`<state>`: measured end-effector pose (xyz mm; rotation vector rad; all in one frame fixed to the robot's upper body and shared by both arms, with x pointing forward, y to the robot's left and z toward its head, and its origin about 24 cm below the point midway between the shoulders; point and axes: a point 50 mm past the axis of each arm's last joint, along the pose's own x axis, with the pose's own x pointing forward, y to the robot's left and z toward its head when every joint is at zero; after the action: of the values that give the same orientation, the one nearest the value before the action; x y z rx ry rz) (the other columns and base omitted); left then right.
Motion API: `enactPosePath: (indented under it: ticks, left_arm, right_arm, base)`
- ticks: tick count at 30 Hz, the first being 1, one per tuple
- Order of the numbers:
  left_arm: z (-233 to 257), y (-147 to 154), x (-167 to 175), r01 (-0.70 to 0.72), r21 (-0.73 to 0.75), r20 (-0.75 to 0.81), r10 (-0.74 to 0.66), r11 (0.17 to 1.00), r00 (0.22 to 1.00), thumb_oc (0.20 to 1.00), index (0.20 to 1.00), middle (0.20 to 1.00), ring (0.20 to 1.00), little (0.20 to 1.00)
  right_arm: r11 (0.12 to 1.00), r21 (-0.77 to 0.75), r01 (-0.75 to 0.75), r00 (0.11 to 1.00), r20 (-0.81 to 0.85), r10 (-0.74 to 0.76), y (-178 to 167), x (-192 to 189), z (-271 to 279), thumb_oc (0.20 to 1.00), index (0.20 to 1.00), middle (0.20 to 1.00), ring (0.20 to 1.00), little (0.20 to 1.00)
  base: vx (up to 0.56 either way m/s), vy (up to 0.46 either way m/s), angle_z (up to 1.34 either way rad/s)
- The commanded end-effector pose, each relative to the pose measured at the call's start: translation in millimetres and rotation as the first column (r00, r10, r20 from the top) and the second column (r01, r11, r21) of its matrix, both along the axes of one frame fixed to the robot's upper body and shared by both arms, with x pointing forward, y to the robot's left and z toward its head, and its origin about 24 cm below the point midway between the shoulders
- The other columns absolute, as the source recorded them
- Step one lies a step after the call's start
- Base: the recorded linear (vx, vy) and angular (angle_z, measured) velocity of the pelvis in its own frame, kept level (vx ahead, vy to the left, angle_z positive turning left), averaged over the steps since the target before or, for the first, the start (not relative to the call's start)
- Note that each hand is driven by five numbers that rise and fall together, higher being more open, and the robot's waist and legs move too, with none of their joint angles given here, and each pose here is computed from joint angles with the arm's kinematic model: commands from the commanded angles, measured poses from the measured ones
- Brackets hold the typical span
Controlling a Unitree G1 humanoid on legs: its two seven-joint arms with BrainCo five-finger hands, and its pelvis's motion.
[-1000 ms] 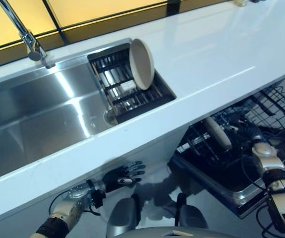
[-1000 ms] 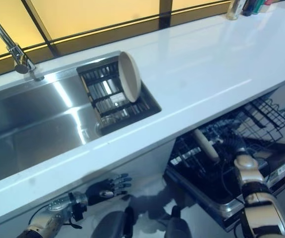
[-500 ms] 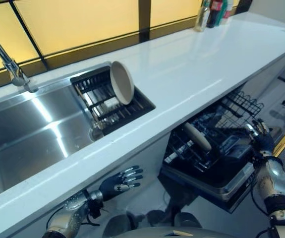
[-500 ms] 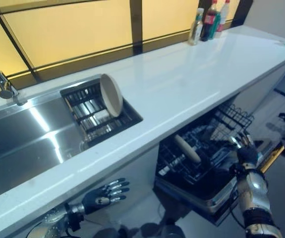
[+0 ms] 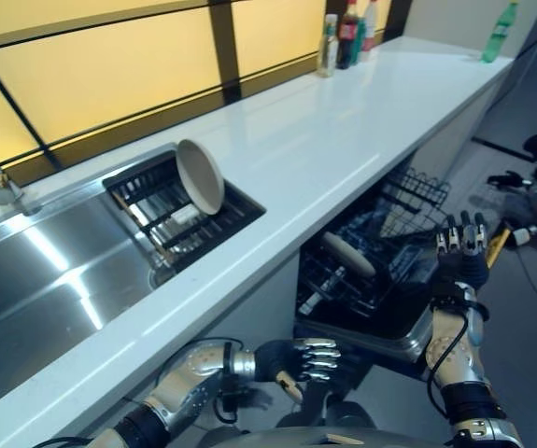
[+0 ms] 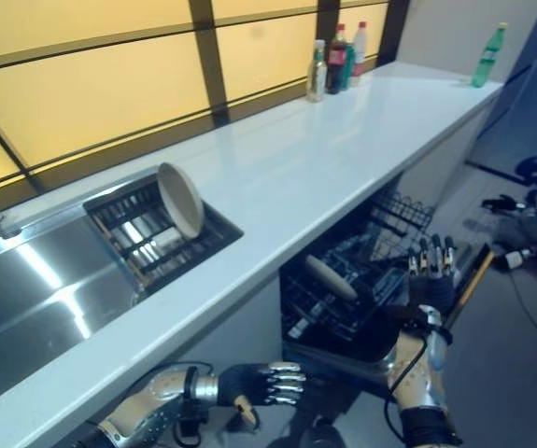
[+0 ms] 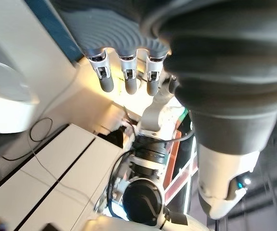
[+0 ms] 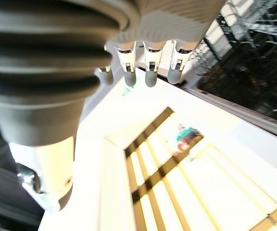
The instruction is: Pick up plates and place into dishwasher.
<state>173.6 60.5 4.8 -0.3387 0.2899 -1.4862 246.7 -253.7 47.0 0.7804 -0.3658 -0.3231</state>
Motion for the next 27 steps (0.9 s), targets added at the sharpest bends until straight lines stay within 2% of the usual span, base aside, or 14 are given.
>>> enactPosePath:
  ticks: [1,6,9,15,20,25,27]
  left_arm:
    - [55.5,-28.2,15.6,-0.032,-0.243,0.137,0.067,0.969,0.988,1.000,1.000,1.000,1.000,1.000]
    - [88.2,-40.2,28.3,-0.099,-0.351,0.172,0.168,0.931,0.971,1.000,1.000,1.000,1.000,1.000]
    - [100.6,-39.0,33.8,-0.145,-0.378,0.200,0.234,0.914,0.952,1.000,1.000,1.000,1.000,1.000]
    - [139.4,-14.4,53.9,-0.289,-0.514,0.197,0.439,0.808,0.877,1.000,1.000,1.000,1.000,1.000]
    - [166.9,15.4,62.9,-0.418,-0.612,0.196,0.641,0.671,0.742,1.000,1.000,1.000,1.000,1.000]
    - [181.7,44.3,67.9,-0.497,-0.664,0.154,0.754,0.558,0.639,1.000,1.000,1.000,1.000,1.000]
    - [183.2,51.4,69.5,-0.530,-0.674,0.128,0.788,0.514,0.602,1.000,1.000,1.000,1.000,1.000]
  right_arm:
    - [0.998,-0.068,-0.006,0.976,0.217,0.021,5.3,3.1,44.7,1.000,1.000,1.000,1.000,1.000]
    - [0.991,-0.103,-0.083,0.979,0.179,0.100,22.1,0.2,40.1,1.000,1.000,1.000,1.000,1.000]
    - [0.989,-0.057,-0.136,0.973,0.179,0.144,29.0,1.0,37.9,1.000,1.000,1.000,1.000,1.000]
    - [0.989,0.022,-0.147,0.919,0.372,0.129,38.1,-9.7,59.7,1.000,1.000,1.000,1.000,1.000]
    - [0.984,-0.083,-0.160,0.853,0.490,0.180,47.2,-23.9,88.6,1.000,1.000,1.000,1.000,1.000]
    - [0.963,-0.243,-0.120,0.797,0.554,0.239,45.4,-30.0,112.7,1.000,1.000,1.000,1.000,1.000]
    - [0.950,-0.263,-0.169,0.783,0.549,0.292,50.0,-24.1,115.1,1.000,1.000,1.000,1.000,1.000]
  base:
    - [0.01,0.018,-0.11]
    - [0.02,0.008,-0.06]
    - [0.00,0.000,0.00]
    - [-0.02,0.025,0.05]
    - [-0.03,0.053,0.13]
    - [-0.02,0.057,0.05]
    - [-0.02,0.067,0.09]
